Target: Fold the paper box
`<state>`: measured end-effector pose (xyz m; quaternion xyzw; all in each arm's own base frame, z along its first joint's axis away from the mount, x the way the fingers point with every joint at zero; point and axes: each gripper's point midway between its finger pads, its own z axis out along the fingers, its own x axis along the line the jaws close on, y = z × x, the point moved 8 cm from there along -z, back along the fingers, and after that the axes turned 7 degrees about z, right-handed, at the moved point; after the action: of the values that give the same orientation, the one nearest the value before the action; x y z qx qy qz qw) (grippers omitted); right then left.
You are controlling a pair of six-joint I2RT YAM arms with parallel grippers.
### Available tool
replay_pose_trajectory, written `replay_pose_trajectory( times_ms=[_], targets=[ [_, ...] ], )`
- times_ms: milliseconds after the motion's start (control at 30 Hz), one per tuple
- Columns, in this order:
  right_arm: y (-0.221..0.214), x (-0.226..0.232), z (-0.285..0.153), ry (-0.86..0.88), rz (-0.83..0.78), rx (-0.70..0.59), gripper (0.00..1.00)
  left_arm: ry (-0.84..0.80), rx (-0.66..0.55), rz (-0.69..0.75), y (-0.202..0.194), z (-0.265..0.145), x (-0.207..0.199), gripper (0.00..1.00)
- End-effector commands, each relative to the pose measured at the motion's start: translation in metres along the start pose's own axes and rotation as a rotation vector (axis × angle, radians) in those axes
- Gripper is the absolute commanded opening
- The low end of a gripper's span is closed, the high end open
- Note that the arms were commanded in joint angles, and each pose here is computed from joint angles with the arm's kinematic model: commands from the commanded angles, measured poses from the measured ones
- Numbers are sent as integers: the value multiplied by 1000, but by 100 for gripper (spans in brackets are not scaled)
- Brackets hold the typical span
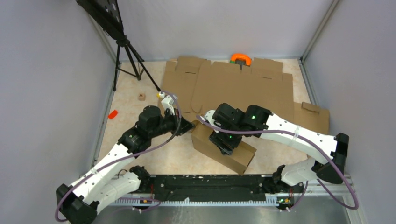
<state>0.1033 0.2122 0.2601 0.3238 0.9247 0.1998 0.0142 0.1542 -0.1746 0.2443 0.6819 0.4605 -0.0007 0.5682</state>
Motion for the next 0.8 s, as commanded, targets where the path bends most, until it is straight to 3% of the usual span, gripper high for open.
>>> replay_pose_trajectory(
  times_ms=[0,767],
  targets=[
    [14,-10,-5,-133,34,-63,54,127,222,-15,-44,-6,21,0],
    [18,-15,-4,-201,49,-76,58,237,364,202,-63,-9,14,0]
  ],
)
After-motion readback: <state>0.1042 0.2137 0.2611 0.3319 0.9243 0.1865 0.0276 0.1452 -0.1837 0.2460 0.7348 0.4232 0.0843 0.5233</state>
